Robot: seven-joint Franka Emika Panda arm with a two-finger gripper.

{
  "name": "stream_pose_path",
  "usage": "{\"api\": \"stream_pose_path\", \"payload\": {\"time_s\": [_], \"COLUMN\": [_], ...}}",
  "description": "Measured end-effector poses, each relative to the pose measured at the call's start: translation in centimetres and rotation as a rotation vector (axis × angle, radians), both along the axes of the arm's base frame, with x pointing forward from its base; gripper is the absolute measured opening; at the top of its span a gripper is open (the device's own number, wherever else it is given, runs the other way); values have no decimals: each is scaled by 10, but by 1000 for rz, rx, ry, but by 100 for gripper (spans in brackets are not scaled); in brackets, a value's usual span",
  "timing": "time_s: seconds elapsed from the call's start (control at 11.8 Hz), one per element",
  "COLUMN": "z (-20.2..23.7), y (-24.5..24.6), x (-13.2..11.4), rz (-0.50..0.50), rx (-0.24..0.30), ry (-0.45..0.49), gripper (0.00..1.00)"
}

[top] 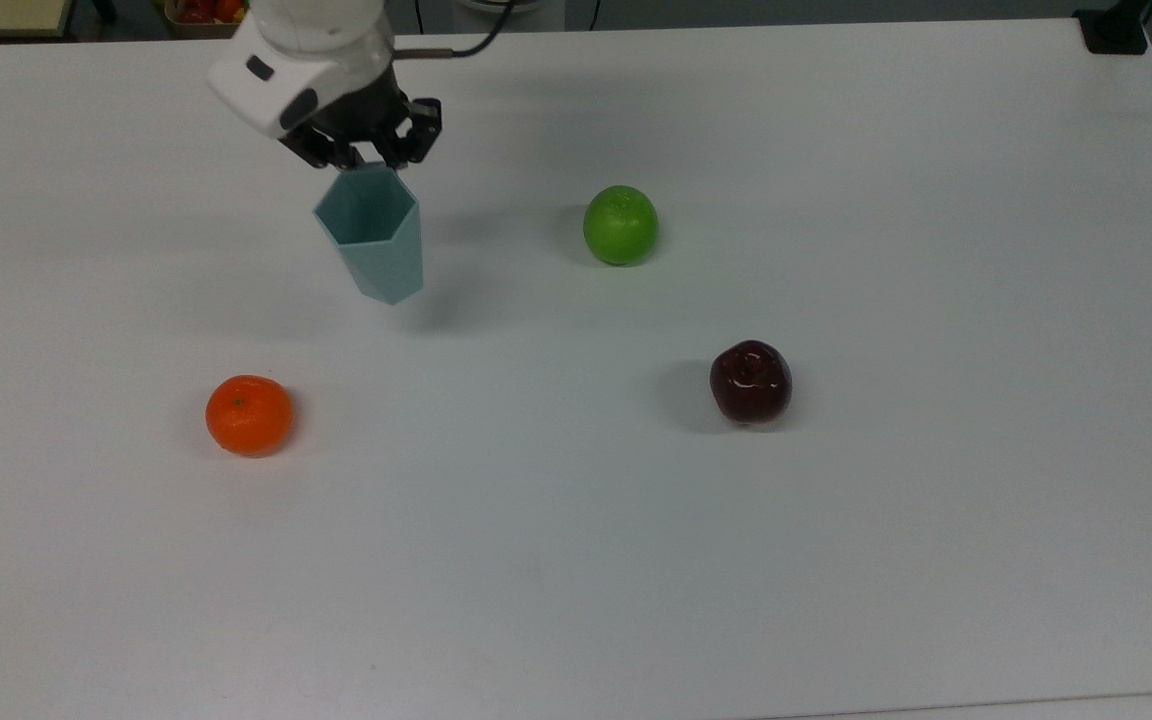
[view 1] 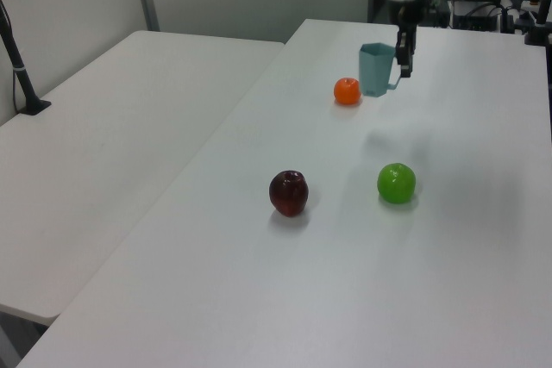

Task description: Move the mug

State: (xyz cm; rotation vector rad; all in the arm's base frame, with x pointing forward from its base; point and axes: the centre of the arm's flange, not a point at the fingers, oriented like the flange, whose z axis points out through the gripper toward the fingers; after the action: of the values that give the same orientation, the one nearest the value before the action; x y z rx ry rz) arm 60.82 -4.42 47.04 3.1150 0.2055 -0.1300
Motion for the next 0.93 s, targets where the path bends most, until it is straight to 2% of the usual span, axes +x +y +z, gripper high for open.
{"api": "stream_pose_path", "payload": {"time_s": [0.17, 0.59, 0.76, 0.93], "z": [6, -22, -36, -61], "y": [-8, -6, -1, 13], "x": [-8, -42, -55, -67], "rz": [-14, 3, -13, -23], "rx": [8, 12, -3, -44], "ry": [9, 87, 96, 93], "gripper": [26, 26, 26, 26]}}
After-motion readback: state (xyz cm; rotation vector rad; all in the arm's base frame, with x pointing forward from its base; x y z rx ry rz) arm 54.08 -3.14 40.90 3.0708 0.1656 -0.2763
